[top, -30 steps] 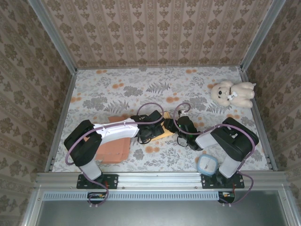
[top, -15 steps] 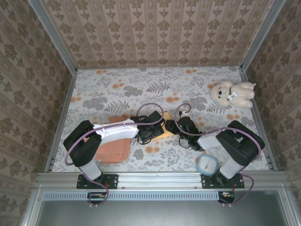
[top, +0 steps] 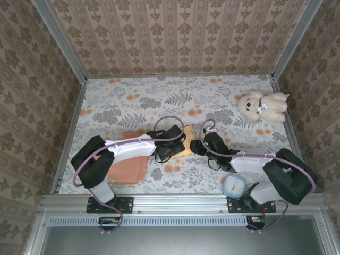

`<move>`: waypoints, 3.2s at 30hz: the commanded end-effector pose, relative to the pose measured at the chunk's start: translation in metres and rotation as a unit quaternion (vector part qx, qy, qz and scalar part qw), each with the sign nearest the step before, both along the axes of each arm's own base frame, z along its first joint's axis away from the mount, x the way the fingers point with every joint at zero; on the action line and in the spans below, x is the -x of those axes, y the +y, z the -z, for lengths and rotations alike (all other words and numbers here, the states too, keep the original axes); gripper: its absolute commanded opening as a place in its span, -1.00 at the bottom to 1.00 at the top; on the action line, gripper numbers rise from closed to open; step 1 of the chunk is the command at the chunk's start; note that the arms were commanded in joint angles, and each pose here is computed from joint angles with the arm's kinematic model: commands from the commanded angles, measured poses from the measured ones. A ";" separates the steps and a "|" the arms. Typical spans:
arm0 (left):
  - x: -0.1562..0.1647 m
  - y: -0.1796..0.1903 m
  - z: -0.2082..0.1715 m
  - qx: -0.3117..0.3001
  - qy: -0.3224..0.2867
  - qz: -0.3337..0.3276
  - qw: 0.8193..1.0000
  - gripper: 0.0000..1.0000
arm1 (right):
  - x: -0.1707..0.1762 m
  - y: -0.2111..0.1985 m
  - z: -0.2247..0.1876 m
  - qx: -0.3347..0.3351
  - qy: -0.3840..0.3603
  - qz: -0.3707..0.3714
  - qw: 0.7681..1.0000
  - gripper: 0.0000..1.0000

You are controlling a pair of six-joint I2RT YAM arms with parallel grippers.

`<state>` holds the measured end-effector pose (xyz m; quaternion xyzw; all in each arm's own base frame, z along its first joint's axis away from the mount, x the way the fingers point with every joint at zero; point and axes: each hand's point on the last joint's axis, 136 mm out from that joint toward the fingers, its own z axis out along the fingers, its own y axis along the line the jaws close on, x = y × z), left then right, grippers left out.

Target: Fold the paper box

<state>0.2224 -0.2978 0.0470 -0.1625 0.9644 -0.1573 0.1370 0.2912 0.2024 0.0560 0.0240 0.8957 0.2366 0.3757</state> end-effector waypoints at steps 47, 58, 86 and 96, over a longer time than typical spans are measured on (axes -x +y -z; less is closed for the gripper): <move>-0.002 0.025 0.004 -0.028 0.000 -0.024 0.999 0.46 | 0.031 0.014 0.004 -0.016 0.021 -0.057 0.998 -0.32; -0.002 0.025 0.006 -0.030 0.001 -0.025 0.999 0.46 | 0.030 0.021 0.011 -0.025 0.027 -0.069 0.997 -0.35; -0.006 0.032 0.010 -0.031 0.007 -0.034 0.999 0.49 | 0.027 0.023 0.012 -0.026 0.021 -0.071 0.997 -0.41; -0.017 0.026 -0.008 -0.022 -0.022 -0.031 0.999 0.59 | 0.020 0.024 -0.005 -0.021 0.004 -0.066 0.998 -0.40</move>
